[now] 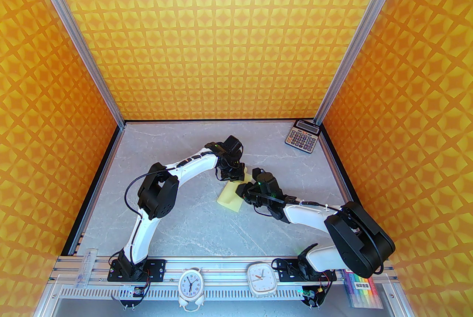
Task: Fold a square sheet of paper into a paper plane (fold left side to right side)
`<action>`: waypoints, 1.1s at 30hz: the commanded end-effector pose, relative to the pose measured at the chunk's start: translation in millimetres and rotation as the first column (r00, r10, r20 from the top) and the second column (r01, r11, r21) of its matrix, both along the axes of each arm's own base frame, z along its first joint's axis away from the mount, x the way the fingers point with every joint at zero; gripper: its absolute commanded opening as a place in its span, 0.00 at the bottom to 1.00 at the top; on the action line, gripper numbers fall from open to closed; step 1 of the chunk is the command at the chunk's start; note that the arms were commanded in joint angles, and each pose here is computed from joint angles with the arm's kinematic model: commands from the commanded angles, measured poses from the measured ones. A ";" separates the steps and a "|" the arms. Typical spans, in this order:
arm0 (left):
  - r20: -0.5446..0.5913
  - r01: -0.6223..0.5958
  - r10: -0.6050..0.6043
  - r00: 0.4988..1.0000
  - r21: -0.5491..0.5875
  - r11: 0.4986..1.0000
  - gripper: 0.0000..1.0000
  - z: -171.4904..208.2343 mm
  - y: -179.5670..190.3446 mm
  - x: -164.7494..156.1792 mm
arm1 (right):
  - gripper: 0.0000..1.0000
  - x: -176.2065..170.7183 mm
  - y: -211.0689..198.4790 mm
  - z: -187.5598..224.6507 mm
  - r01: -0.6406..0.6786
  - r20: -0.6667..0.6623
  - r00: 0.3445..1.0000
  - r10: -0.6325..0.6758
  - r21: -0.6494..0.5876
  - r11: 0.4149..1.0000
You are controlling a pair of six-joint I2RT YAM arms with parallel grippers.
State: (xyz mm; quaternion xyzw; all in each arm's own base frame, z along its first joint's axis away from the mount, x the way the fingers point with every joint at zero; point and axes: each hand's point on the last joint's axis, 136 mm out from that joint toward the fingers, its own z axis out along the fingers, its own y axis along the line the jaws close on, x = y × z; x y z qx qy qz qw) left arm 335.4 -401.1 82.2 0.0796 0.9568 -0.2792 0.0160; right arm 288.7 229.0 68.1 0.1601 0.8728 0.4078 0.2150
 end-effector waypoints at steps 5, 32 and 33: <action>0.043 -0.056 0.055 0.998 0.022 0.998 0.41 19.6 15.7 17.4 | 0.00 3.8 -7.5 -3.3 -0.017 -0.004 1.000 0.017 -0.096 0.995; 0.039 0.113 -0.110 0.993 -0.069 0.991 0.64 -19.9 56.2 -8.0 | 0.00 4.8 -25.2 -33.1 -0.121 -0.119 0.987 0.110 -0.090 0.989; 0.021 0.118 -0.117 0.993 -0.056 0.991 0.65 -27.6 57.9 -10.6 | 0.00 4.3 -25.4 -33.4 -0.121 -0.119 0.987 0.110 -0.090 0.989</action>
